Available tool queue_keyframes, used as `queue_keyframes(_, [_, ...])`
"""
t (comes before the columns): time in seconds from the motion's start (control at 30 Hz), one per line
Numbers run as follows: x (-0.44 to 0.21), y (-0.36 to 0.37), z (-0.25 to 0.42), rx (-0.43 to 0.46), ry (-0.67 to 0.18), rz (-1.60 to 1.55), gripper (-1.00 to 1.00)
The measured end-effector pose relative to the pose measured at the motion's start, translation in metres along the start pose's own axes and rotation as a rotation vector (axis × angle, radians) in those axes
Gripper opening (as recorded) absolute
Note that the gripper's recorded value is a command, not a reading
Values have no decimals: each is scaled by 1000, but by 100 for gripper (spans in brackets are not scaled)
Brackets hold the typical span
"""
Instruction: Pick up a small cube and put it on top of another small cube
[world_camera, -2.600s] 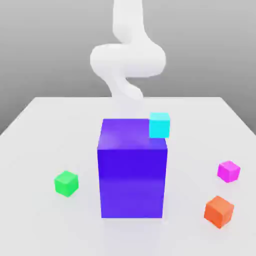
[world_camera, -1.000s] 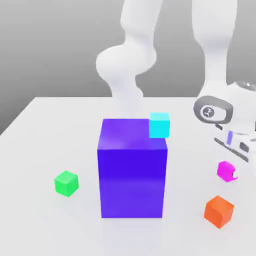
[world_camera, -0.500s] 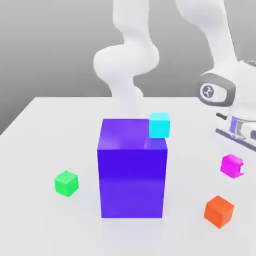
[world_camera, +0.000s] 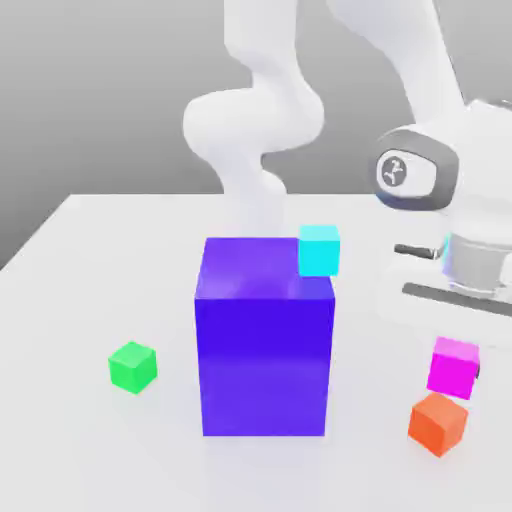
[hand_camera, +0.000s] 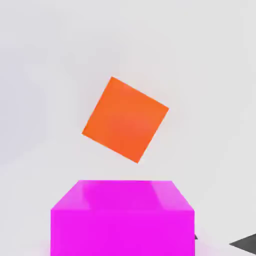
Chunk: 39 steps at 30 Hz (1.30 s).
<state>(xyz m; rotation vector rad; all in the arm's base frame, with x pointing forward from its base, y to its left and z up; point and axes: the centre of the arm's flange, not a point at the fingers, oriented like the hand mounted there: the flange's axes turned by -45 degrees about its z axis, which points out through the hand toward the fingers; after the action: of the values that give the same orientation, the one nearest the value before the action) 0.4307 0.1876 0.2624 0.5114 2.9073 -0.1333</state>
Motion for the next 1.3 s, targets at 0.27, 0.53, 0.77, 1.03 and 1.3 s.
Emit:
queue_keyframes(0.27, [-81, -201, 6, 160, -11, 14, -100])
queue_keyframes(0.53, [-54, -343, 12, 184, 76, 109, -100])
queue_keyframes(0.77, [8, -434, 26, 125, 169, 203, -100])
queue_keyframes(1.03, [30, -404, 44, -52, 208, 235, -100])
queue_keyframes(1.3, [32, -400, 72, -66, 205, 235, -100])
